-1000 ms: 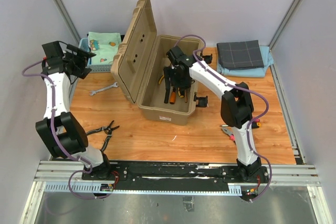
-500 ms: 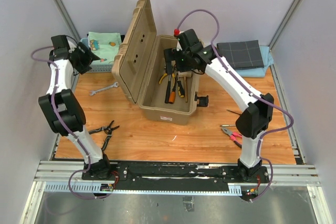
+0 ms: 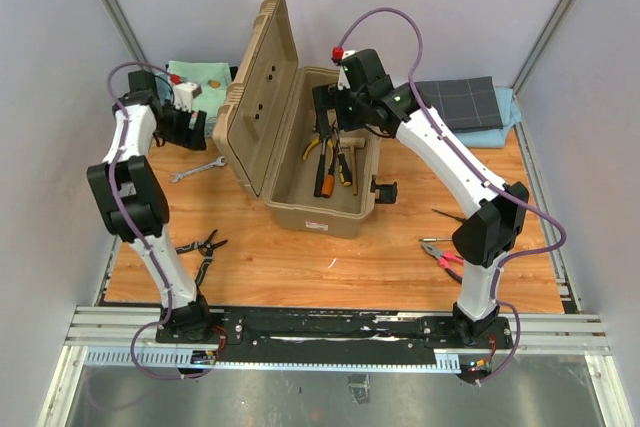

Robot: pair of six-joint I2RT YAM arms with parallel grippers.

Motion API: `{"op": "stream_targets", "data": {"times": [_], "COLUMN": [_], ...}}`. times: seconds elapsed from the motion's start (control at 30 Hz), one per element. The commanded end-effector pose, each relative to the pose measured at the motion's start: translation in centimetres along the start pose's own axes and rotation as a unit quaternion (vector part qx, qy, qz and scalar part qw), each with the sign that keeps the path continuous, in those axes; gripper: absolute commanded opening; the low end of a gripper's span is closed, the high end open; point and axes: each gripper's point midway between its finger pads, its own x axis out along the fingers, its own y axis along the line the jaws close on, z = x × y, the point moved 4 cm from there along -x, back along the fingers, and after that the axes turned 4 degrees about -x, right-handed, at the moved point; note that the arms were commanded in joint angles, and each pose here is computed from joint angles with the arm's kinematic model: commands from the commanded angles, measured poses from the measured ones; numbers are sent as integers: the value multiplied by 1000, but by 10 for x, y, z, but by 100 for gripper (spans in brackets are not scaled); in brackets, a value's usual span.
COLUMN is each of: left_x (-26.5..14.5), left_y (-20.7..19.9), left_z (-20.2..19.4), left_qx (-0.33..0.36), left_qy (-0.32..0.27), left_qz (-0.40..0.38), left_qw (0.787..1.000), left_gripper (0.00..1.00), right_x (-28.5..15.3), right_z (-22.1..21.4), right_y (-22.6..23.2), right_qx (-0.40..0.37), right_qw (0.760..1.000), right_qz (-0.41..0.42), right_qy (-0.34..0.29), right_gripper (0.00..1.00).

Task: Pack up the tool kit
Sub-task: Pick up the wrench from the center of the board.

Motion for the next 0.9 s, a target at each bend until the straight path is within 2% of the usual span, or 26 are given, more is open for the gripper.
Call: {"op": "stream_targets", "data": {"times": [0.0,0.2,0.4,0.57,0.7,0.87], "left_x": [23,38,48,53,57,65], "left_y": [7,20,29,27,26,27], "left_z": [-19,-31,-36,-50,-53,-48], "left_qx": [183,298,352,390,392,379], "left_qy": [67,106,122,146,153,152], "left_qz": [-65,-96,-107,-147,-170,-188], "left_qw": [979,944,922,897,891,893], "left_gripper": [78,79,77,74,72,70], "right_x": [-7,-9,-9,-6,-4,0], "right_z": [15,8,8,9,7,2], "right_y": [2,-4,-6,-7,-7,-8], "right_qx": [-9,-7,-5,-2,-1,-1], "right_qw": [1000,1000,1000,1000,1000,1000], "right_qz": [10,6,6,8,8,10], "right_qy": [-24,-17,-18,-17,-13,-5], "right_gripper": [98,98,98,98,98,98]}}
